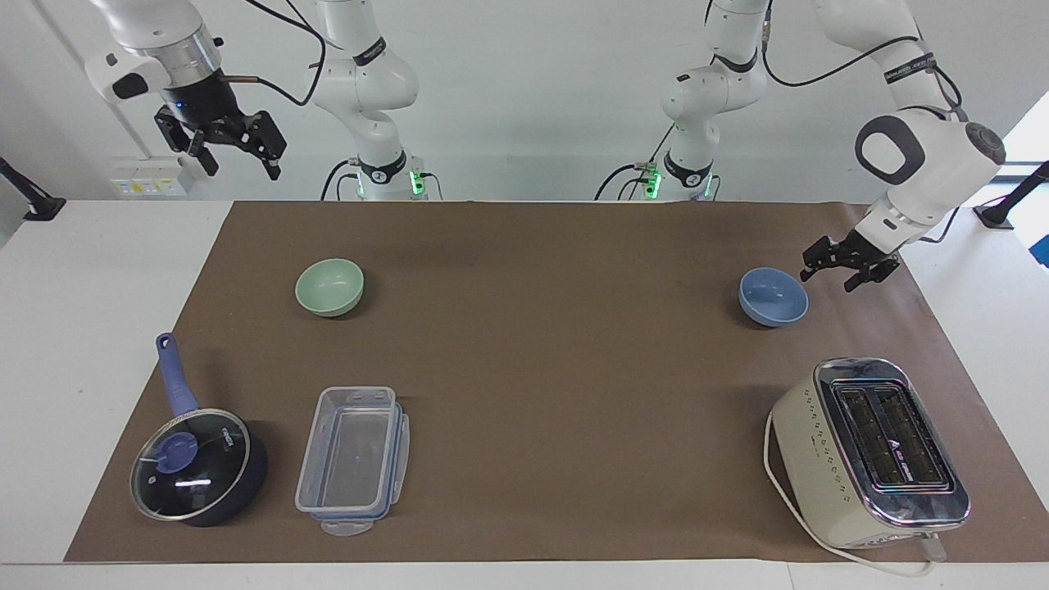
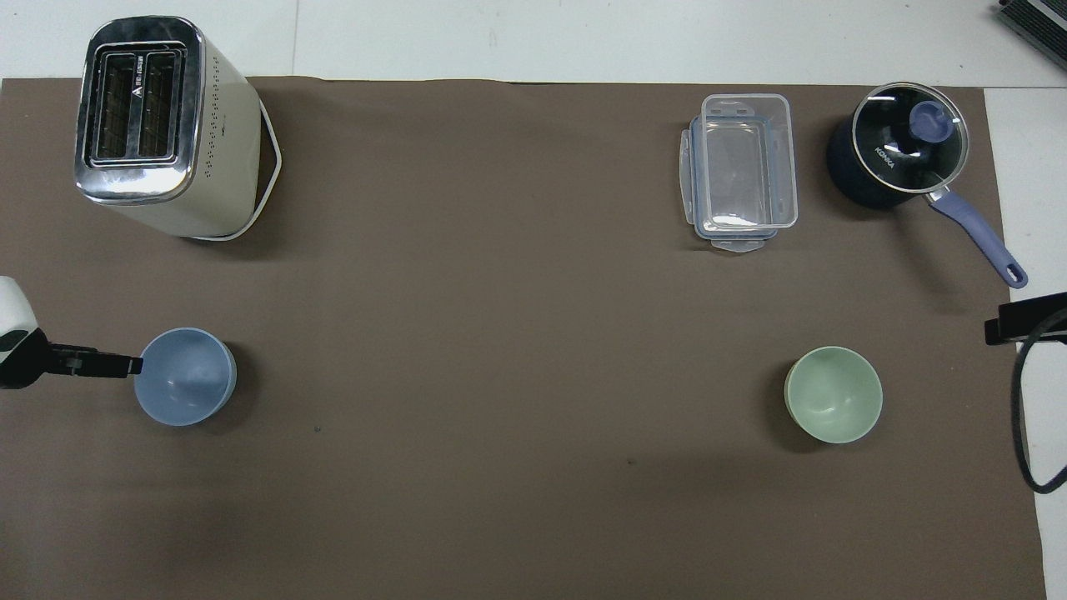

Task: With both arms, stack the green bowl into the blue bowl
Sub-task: 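Reach the left gripper to the blue bowl while the right gripper approaches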

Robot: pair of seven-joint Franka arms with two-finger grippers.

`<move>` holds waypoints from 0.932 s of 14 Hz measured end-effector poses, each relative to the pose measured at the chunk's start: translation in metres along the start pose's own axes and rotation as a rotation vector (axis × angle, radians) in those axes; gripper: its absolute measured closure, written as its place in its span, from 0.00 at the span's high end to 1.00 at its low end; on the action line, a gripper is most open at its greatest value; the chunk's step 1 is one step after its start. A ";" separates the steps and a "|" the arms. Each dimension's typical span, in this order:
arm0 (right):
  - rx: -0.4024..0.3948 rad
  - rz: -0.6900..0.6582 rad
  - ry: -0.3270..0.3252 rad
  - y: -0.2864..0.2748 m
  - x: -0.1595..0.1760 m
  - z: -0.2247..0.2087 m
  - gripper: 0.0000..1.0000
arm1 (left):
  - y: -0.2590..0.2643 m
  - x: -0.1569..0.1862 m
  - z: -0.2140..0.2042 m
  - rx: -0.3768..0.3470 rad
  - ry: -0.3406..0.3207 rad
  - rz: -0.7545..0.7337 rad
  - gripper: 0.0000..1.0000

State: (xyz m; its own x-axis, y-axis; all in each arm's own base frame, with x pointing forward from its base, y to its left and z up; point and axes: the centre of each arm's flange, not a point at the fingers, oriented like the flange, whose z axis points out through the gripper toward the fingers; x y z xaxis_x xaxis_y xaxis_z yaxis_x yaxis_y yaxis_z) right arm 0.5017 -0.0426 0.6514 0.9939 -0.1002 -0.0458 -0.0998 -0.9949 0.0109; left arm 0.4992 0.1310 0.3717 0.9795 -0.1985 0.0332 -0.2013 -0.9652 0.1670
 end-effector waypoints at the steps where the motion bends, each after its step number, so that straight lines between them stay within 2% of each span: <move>1: 0.000 -0.003 0.004 0.000 0.003 0.007 1.00 | -0.003 0.001 0.011 -0.002 -0.002 -0.007 1.00; 2: 0.000 -0.011 0.003 0.000 0.004 0.012 1.00 | -0.004 0.001 0.019 -0.011 -0.005 -0.016 1.00; 3: 0.000 -0.020 0.002 0.000 0.006 0.018 1.00 | -0.006 0.001 0.027 -0.022 -0.007 -0.026 0.89; 5: 0.001 -0.031 0.010 -0.001 0.009 0.030 1.00 | -0.004 -0.003 0.040 -0.040 -0.011 -0.041 0.85; 6: 0.001 -0.032 0.010 -0.001 0.010 0.034 1.00 | -0.002 -0.005 0.045 -0.049 -0.016 -0.046 0.77; 7: 0.001 -0.032 0.010 -0.001 0.011 0.036 1.00 | 0.000 -0.007 0.048 -0.053 -0.020 -0.047 0.61; 8: 0.001 -0.032 0.010 -0.001 0.011 0.036 1.00 | 0.000 -0.008 0.049 -0.055 -0.023 -0.048 0.50; 9: 0.001 -0.032 0.011 -0.001 0.010 0.036 1.00 | 0.001 -0.009 0.050 -0.056 -0.024 -0.048 0.33; 11: 0.001 -0.032 0.013 -0.001 0.009 0.035 1.00 | 0.001 -0.010 0.050 -0.056 -0.024 -0.048 0.11; 12: 0.001 -0.032 0.014 -0.001 0.009 0.034 1.00 | 0.001 -0.010 0.049 -0.056 -0.024 -0.046 0.04; 13: 0.001 -0.033 0.014 -0.001 0.009 0.034 1.00 | 0.001 -0.010 0.049 -0.056 -0.023 -0.046 0.04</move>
State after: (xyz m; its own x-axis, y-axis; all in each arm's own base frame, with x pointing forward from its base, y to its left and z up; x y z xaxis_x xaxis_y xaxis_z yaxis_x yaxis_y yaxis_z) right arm 0.5092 -0.0429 0.6169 0.9972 -0.0676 -0.0318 -0.0674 -0.9977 0.0081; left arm 0.4893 0.1237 0.3234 0.9874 -0.1583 0.0017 -0.1547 -0.9626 0.2222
